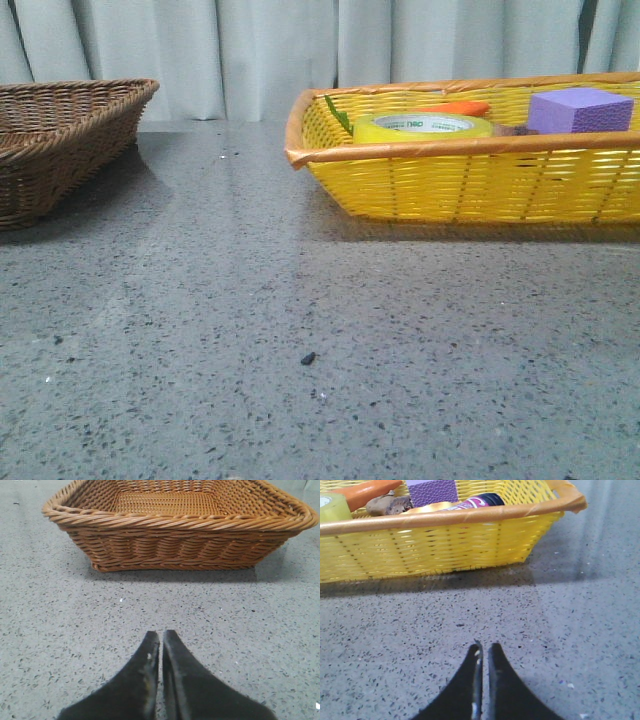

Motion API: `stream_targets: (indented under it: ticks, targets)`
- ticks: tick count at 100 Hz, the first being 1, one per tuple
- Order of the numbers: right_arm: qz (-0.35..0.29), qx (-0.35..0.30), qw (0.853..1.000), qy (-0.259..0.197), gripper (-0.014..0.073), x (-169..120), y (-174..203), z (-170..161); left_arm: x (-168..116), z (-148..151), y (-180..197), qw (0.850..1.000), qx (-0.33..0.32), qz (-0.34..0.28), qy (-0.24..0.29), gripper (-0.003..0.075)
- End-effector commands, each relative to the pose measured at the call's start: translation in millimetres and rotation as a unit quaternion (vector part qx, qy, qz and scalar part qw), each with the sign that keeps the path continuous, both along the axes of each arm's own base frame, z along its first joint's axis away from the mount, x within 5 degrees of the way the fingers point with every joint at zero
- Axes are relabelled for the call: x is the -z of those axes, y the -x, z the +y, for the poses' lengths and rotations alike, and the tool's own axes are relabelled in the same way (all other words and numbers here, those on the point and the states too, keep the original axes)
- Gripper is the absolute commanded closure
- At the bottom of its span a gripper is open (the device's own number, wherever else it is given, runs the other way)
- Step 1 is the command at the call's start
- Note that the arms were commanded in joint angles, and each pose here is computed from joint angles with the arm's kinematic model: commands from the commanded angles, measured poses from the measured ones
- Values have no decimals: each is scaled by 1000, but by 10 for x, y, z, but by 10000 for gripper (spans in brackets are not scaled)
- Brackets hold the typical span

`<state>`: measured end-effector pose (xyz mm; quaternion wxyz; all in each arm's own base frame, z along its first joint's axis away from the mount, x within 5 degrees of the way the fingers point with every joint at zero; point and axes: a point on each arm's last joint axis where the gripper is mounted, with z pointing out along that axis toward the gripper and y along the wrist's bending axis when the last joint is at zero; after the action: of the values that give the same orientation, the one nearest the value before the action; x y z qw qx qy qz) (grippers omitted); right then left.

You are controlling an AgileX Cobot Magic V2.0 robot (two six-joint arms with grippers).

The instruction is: Transfer tape with both arms

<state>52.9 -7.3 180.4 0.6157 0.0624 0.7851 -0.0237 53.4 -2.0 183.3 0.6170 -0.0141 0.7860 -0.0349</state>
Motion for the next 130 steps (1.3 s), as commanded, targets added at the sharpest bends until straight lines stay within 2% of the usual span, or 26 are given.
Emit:
stream_targets:
  ticks: [1, 116, 130]
  targets:
    - [-7, -1, 1000, 12, 662, 47, 3, -3, -24, 0, 6, 999, -3, -34, 10, 741]
    - [-9, -1, 1000, 13, 662, 44, 2, -2, -24, 0, 6, 999, -3, -34, 10, 741]
    - [-9, -1, 1000, 13, 662, 44, 2, -2, -48, 5, 2, 999, -3, -48, -2, 741]
